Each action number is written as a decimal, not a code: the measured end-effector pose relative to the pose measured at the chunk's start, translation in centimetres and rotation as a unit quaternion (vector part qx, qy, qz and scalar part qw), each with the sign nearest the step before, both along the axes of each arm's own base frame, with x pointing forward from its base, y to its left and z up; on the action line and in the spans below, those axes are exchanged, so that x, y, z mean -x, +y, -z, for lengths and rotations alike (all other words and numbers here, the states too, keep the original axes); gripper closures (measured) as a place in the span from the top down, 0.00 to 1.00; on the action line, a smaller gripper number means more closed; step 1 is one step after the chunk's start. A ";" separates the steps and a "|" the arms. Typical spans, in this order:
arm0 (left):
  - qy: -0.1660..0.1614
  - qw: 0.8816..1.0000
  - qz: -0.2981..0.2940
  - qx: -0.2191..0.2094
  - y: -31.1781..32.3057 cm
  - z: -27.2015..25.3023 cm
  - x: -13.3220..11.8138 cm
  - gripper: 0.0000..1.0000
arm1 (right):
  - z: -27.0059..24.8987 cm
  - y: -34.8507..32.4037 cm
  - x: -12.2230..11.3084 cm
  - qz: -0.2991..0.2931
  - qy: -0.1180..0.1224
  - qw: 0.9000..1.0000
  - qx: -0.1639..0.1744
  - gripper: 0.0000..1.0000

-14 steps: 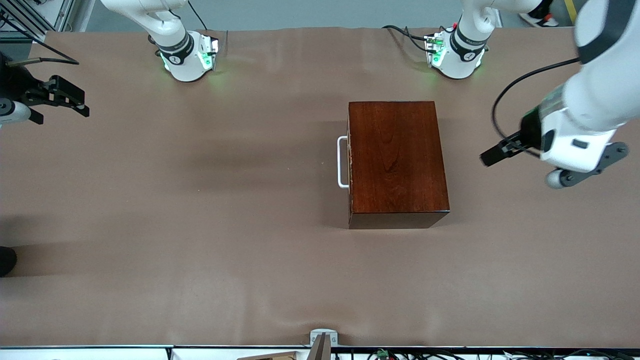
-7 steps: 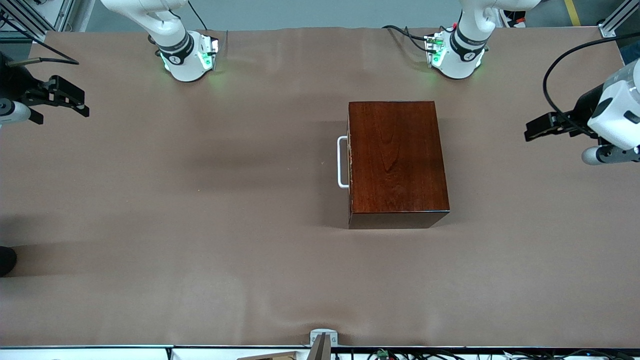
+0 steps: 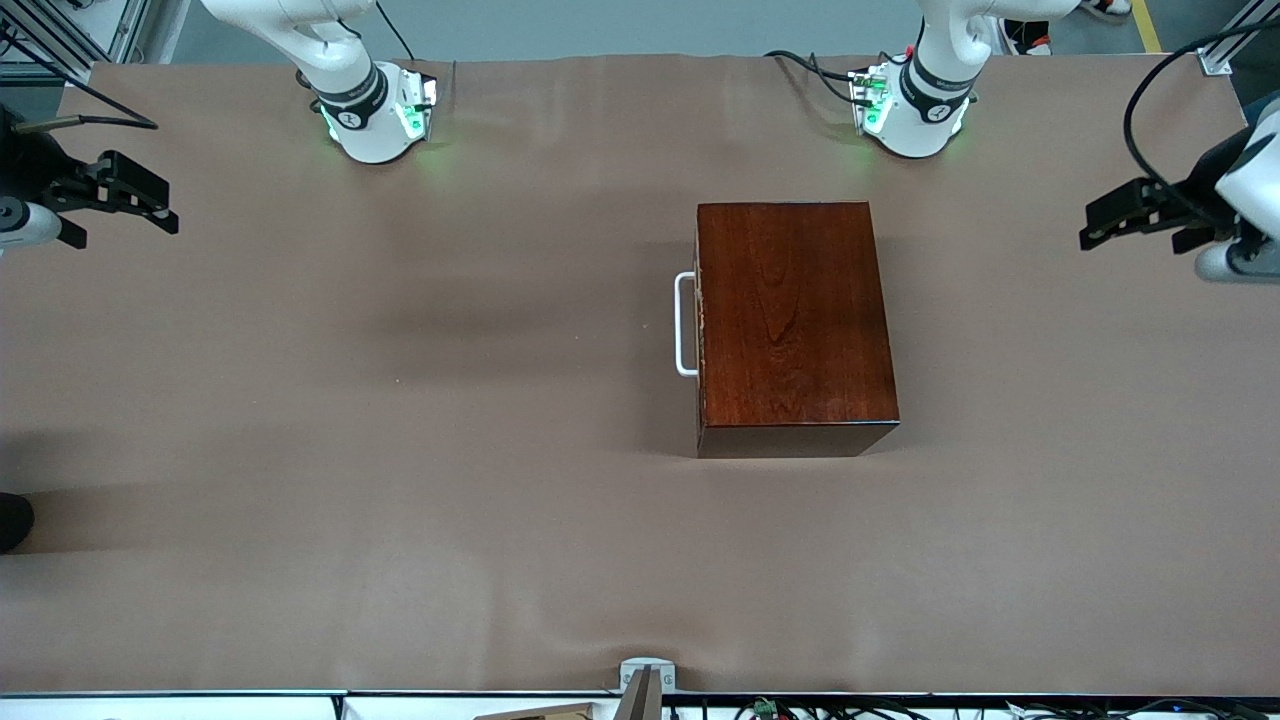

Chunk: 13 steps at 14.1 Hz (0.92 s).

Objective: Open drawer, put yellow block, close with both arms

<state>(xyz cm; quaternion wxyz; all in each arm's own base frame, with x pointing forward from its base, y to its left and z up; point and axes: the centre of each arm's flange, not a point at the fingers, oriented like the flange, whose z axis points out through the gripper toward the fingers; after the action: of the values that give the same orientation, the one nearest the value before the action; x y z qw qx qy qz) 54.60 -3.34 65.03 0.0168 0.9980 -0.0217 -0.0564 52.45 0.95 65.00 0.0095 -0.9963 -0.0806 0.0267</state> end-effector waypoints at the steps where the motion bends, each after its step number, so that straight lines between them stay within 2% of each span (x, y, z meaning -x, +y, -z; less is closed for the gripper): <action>1: -0.002 1.000 -0.001 0.002 0.5 -0.2 0.7 1.00 | 0.0 0.0 0.0 0.000 0.000 1.000 0.000 1.00; 4: -0.008 1.000 -0.003 0.002 0.9 -0.8 2.2 1.00 | 0.0 0.0 0.0 0.000 0.000 1.000 0.000 1.00; 9: -0.025 1.000 0.000 -0.005 -0.1 0.1 3.1 1.00 | 0.0 0.0 0.0 0.000 0.000 1.000 0.000 1.00; 13: -0.033 0.999 0.003 -0.033 -0.9 0.1 3.3 1.00 | 0.0 0.0 0.0 0.000 0.000 1.000 0.000 1.00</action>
<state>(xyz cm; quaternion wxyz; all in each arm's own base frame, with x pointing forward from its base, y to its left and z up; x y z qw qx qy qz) 51.29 -4.23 64.90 -0.0175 0.9993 -0.0233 -0.0244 52.44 0.90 64.99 0.0095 -0.9964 -0.0801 0.0268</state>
